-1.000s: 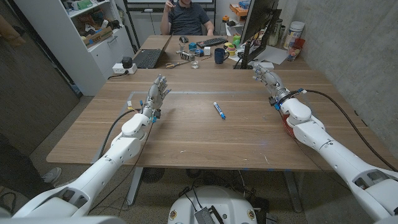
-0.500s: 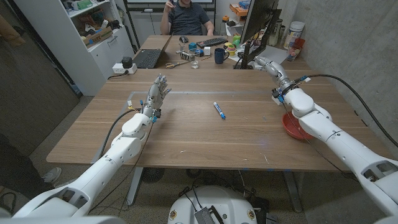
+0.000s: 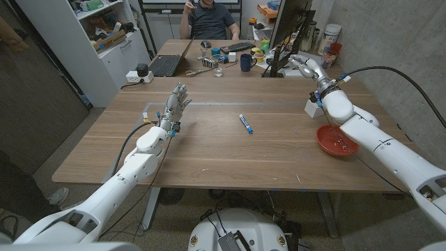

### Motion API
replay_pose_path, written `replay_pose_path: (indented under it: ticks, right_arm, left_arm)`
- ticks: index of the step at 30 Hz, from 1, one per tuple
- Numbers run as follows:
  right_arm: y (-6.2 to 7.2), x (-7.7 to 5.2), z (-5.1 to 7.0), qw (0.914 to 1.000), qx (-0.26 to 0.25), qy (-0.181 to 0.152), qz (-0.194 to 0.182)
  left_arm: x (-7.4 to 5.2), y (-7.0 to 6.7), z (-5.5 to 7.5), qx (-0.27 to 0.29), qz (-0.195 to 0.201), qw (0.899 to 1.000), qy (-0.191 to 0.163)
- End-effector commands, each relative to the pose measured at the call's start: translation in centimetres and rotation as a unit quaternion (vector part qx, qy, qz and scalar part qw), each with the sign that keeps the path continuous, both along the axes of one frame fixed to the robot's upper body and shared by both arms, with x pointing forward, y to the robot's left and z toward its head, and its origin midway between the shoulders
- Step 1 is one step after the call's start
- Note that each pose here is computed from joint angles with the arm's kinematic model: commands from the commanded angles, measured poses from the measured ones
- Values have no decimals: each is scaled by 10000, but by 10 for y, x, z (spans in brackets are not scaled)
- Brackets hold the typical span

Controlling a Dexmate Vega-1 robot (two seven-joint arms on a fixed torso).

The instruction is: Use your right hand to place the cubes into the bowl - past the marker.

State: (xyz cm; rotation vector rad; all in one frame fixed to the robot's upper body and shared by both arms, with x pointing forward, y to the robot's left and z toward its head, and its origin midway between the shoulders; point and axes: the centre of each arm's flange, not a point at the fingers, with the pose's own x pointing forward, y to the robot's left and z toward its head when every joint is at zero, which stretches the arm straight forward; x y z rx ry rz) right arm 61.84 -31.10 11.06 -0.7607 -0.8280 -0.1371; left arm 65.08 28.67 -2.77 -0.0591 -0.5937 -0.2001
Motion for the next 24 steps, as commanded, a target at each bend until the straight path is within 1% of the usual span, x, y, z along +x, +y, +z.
replay_pose_path:
  ticks: [1,5,8,10,12,13,14,16,17,19,22,23,24]
  right_arm:
    - [-8,-18,15,9892,-498,-406,-1316]
    - [-9,-19,13,9844,-499,-455,-1624]
    - [-10,-19,11,9817,-488,-425,-1791]
    - [-9,-19,10,9749,-476,-456,-2129]
    - [-9,-19,11,9688,-527,-316,-2400]
    - [-8,-19,9,9618,-554,-287,-2664]
    - [-8,-19,9,9613,-552,-279,-2686]
    - [-7,-18,9,9529,-634,-202,-2958]
    - [-7,-17,9,9508,-659,-143,-3023]
    - [-7,-16,8,9498,-663,-129,-3055]
    - [-9,-12,5,9459,-710,60,-3165]
    - [-9,-11,5,9443,-721,98,-3209]
    - [-8,-12,5,9408,-752,147,-3303]
  left_arm:
    - [-2,1,-1,7,0,10000,10]
    - [-3,1,-1,6,-3,10000,4]
    - [-3,1,-2,13,4,10000,2]
    - [-3,0,-3,-6,-4,10000,7]
    - [-4,0,-3,4,-15,10000,8]
    - [-4,-1,-3,6,-20,10000,2]
    - [-4,-1,-3,6,-20,10000,1]
    - [-3,-1,-3,-8,-5,10000,-2]
    - [-4,-1,-2,6,0,10000,-4]
    - [-4,-1,-2,13,5,10000,-8]
    - [-3,-2,-2,20,-4,10000,6]
    - [-3,-2,-2,17,-8,10000,11]
    - [-2,-3,-1,22,-12,10000,15]
